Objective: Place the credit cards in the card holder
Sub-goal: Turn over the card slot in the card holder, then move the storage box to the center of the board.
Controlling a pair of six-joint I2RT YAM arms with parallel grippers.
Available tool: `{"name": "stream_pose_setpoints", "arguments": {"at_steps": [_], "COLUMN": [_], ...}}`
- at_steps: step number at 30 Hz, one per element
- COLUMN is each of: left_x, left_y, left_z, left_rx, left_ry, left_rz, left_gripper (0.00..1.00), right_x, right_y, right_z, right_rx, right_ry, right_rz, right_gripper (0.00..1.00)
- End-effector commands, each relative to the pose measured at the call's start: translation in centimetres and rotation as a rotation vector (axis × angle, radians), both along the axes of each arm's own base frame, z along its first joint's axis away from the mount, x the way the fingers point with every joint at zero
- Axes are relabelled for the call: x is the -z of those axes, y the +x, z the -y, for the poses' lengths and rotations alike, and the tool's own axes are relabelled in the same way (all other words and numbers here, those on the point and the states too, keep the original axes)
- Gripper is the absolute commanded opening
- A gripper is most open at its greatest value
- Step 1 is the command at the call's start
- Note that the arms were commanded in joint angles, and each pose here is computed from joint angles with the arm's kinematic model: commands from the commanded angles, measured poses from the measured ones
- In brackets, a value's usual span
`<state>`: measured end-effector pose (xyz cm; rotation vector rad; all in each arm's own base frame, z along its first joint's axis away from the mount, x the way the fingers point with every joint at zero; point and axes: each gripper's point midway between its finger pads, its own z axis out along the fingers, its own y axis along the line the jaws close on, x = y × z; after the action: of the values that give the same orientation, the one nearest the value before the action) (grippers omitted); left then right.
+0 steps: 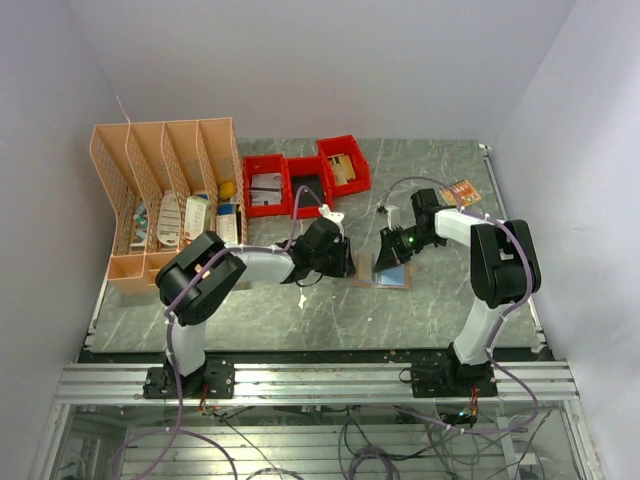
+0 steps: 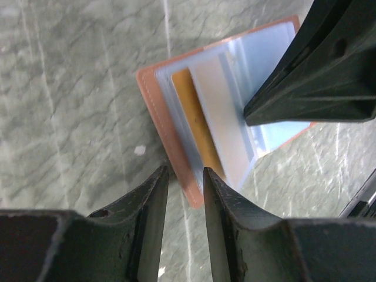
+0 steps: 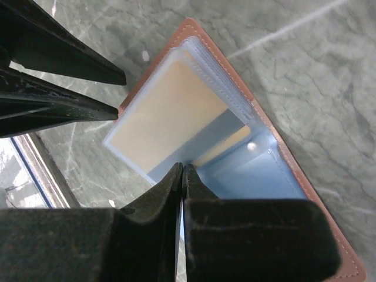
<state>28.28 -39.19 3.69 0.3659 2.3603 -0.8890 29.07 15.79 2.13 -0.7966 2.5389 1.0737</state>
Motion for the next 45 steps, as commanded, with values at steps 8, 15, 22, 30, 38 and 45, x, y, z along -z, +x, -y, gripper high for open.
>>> {"name": "stream_pose_setpoints", "arguments": {"at_steps": [8, 15, 22, 30, 38, 45], "left_x": [-8.4, -16.2, -18.2, -17.8, -15.6, -14.8], "left_y": [3.1, 6.4, 6.6, 4.6, 4.0, 4.6], "left_z": [-4.2, -10.0, -14.6, -18.5, -18.2, -18.2], "left_rx": [-0.109, -0.204, -0.254, -0.355, -0.336, -0.334], "left_ry": [-0.105, -0.191, -0.179, -0.128, -0.128, -0.105], "left_rz": [0.195, 0.353, 0.335, 0.350, 0.297, 0.293], "left_gripper": [0.45, 0.59, 0.75, 0.74, 0.72, 0.72], "right_x": [-6.3, -14.3, -19.0, -16.1, -10.0, -6.3], "right_y": [0.9, 4.7, 11.7, 18.0, 27.5, 30.8], "right_z": [-1.6, -1.2, -3.2, -7.5, -5.6, -5.2], "right_rx": [-0.111, -0.189, -0.180, -0.257, -0.017, -0.033], "right_ry": [0.175, 0.226, 0.227, -0.007, -0.257, -0.330], "right_rz": [0.200, 0.621, 0.855, 0.866, 0.815, 0.848], "right_gripper": [0.11, 0.39, 0.76, 0.72, 0.19, 0.00]}}
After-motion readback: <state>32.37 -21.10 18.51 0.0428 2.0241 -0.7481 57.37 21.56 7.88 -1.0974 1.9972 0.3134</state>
